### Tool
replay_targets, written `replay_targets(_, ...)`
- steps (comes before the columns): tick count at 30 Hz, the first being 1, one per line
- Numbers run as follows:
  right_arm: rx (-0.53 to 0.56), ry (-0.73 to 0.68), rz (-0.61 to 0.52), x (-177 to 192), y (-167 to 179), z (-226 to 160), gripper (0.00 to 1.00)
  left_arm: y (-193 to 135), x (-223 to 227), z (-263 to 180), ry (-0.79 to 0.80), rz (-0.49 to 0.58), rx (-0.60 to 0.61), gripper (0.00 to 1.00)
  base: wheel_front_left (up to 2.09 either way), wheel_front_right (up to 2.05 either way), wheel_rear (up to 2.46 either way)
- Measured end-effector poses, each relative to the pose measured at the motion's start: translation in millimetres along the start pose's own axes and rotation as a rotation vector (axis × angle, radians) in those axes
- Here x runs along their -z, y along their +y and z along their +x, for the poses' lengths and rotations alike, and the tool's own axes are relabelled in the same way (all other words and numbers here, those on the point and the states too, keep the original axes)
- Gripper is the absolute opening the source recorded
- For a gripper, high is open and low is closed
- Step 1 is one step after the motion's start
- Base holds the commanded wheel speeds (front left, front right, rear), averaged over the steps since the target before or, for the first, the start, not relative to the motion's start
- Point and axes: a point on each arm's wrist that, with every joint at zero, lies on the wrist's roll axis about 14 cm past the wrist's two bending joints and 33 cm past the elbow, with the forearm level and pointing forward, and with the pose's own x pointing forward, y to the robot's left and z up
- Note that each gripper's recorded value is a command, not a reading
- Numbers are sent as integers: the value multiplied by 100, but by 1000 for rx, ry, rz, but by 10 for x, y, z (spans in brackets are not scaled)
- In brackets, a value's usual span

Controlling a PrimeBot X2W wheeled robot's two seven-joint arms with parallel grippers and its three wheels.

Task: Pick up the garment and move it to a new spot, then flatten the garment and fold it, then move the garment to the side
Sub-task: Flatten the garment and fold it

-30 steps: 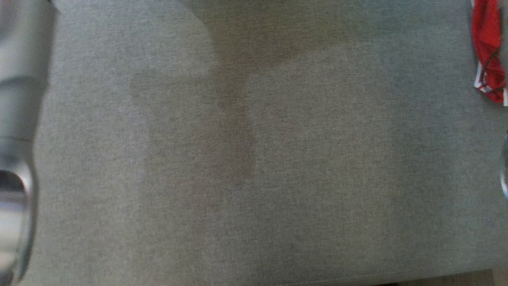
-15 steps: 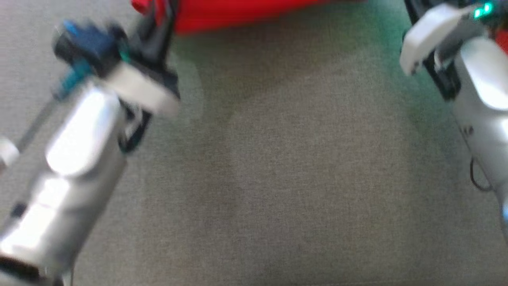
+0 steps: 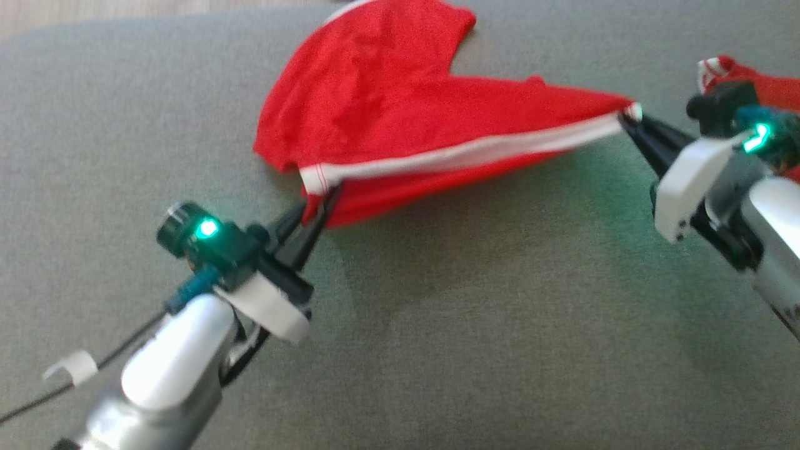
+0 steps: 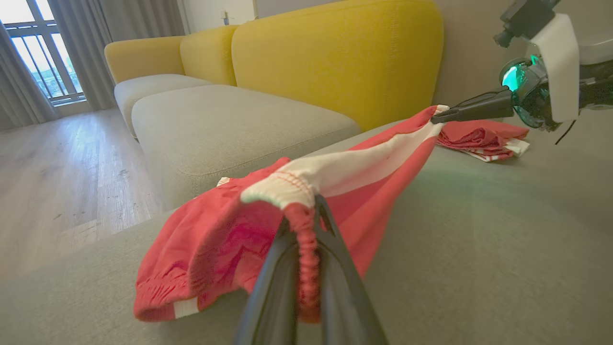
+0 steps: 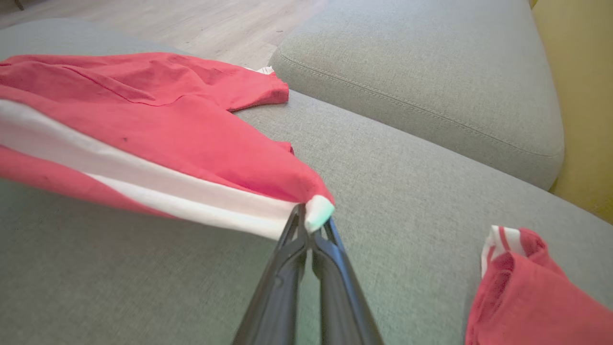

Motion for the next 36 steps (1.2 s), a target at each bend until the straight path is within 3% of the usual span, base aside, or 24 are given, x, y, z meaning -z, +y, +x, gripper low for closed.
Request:
replay_targets(19,28,62,100,483,-12,-1066,0,-964,-124,-458,-67,-81,108,0,0,0,0)
replay_targets(27,33,-13,52,154,-101,-870,0,-829,-134,-445,-83,-115,43,0,0,0,0)
replay_targets(36,-16,-62,-56,-358,-8,-356,0,-541,-158,-386,-98,-142,-57,0,0,0,0)
